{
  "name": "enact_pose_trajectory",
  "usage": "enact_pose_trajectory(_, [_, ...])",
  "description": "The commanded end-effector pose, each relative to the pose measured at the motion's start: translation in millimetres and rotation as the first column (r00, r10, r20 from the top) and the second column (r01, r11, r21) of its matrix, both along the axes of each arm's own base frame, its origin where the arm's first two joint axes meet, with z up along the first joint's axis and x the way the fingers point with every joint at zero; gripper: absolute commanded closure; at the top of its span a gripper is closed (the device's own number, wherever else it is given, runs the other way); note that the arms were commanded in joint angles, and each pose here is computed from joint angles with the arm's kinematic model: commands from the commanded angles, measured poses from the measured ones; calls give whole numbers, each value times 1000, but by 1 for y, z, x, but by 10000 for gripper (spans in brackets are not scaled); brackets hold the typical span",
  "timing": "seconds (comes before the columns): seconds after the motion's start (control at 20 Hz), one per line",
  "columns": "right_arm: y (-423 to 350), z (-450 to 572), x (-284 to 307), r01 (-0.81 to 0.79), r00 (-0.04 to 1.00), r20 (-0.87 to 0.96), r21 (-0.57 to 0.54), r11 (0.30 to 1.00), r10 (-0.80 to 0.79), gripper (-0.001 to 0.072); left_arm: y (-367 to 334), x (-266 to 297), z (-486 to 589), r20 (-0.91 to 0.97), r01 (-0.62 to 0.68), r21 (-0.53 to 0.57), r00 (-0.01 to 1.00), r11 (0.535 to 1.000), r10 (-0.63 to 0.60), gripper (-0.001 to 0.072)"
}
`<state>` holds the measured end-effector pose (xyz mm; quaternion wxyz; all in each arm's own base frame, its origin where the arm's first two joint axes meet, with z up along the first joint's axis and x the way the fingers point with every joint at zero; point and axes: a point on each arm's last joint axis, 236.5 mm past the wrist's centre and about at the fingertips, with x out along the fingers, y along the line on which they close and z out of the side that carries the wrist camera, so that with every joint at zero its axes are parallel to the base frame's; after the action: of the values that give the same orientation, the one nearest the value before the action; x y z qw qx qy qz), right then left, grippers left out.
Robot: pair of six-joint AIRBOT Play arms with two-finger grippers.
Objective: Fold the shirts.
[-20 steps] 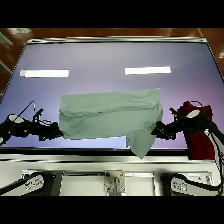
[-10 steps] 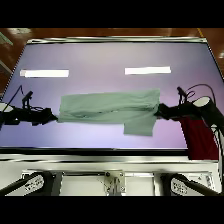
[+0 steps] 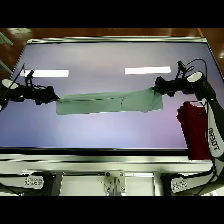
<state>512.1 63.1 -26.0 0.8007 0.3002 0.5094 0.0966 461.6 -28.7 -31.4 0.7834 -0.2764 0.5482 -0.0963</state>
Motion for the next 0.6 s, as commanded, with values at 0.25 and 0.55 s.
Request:
enact_pose_trajectory(0.25, [-67,-39,8,-89,996,-32,-249,964,84,12,3,2,-28,-139,24,-68,990,997,-34,167])
enact_pose_trajectory(0.55, [-56,-71,-45,-148,954,-264,-16,989,139,10,-18,-21,4,-162,115,-127,978,985,-135,169])
